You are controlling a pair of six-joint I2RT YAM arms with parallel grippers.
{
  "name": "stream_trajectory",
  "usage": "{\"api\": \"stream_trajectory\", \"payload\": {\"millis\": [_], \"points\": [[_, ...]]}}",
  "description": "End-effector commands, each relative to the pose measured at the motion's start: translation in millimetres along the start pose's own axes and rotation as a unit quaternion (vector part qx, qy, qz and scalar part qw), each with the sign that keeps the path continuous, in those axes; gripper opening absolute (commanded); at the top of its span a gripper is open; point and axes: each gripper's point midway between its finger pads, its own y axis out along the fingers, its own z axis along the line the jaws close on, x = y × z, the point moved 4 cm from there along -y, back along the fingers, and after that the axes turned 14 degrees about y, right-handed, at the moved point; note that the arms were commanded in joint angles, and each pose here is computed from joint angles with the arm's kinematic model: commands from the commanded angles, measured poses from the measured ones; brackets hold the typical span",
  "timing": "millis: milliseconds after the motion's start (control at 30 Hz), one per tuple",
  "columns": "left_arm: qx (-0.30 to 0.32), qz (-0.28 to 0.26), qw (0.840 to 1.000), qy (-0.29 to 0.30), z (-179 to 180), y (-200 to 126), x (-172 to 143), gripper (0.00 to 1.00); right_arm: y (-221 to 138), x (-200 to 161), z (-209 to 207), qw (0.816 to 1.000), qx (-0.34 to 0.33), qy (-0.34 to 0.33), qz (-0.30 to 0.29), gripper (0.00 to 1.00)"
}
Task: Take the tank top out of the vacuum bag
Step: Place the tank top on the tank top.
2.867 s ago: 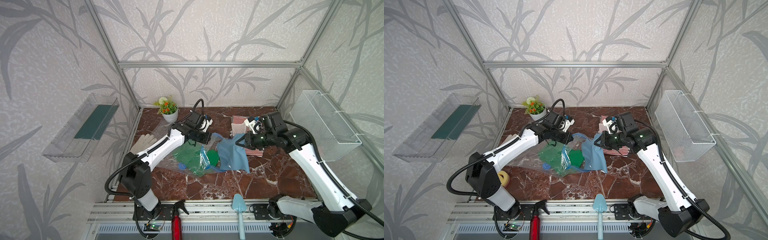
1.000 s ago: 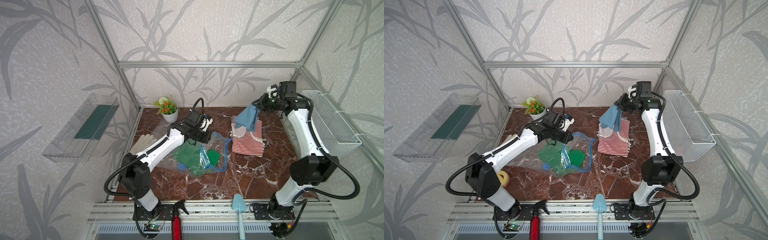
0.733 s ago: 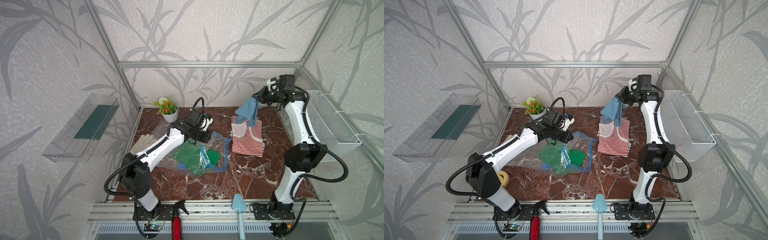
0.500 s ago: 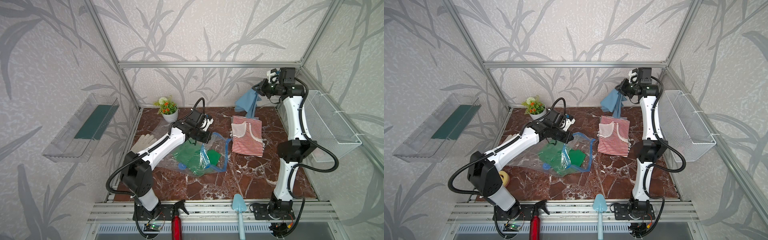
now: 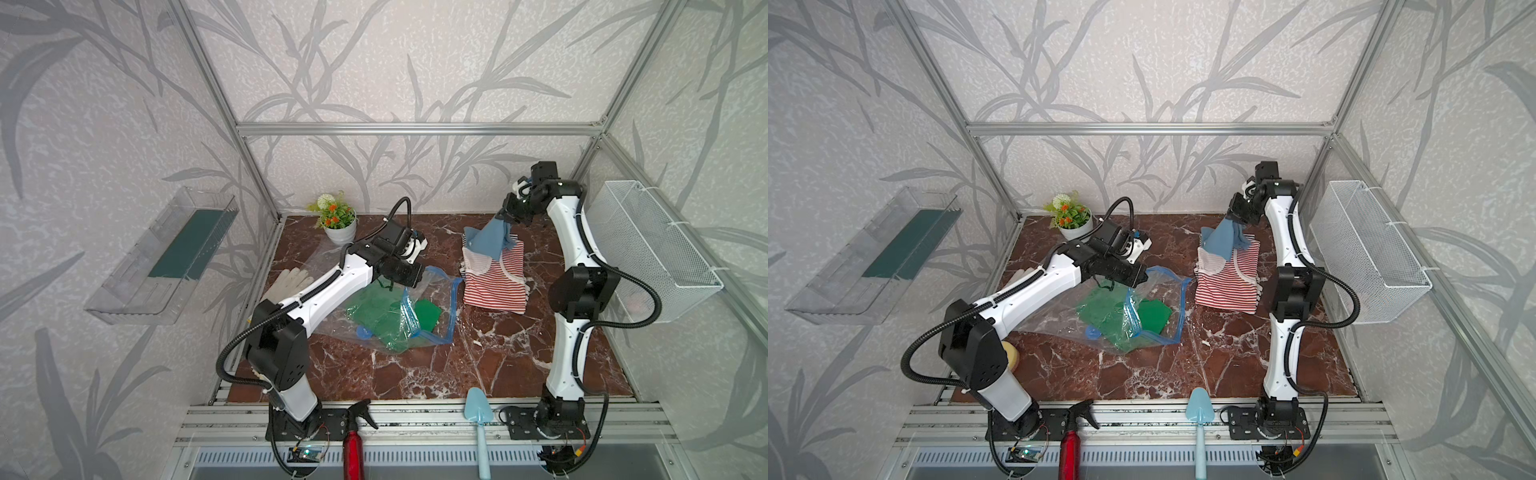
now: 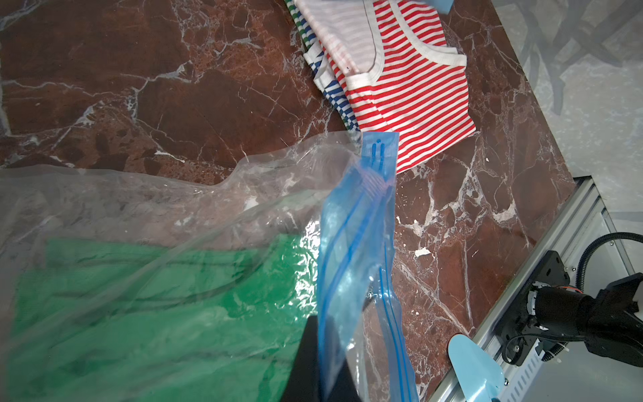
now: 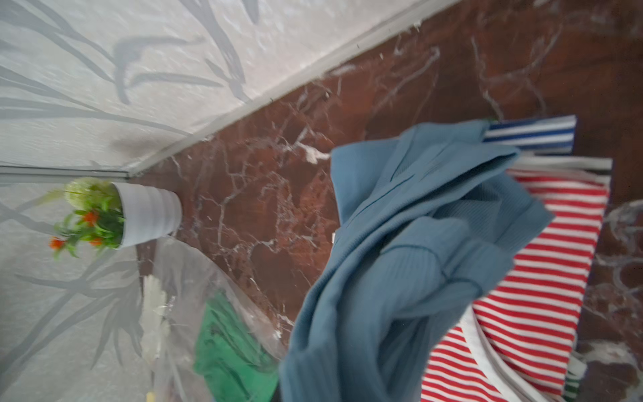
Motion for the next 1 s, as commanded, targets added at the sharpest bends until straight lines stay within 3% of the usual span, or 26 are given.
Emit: {"api": "stream_trajectory", "payload": {"millis": [0, 267, 533, 967], "points": [[-0.005, -0.01, 1.0, 0.009, -2, -6, 9, 0.0, -38, -6, 1, 0.997, -0.009, -0.037, -0.061, 0.0], [-0.007, -0.014, 1.0, 0.009, -4, -8, 10, 0.0, -32, -37, -52, 0.997, -0.017, 0.037, -0.059, 0.0], [-0.013, -0.021, 1.0, 0.009, -7, -12, 11, 0.0, 0, -76, -99, 0.989, -0.008, 0.141, -0.038, 0.0], [-0.01, -0.028, 0.999, 0.014, -9, -18, 12, 0.0, 4, -69, -163, 0.98, 0.0, 0.185, -0.071, 0.02]]}}
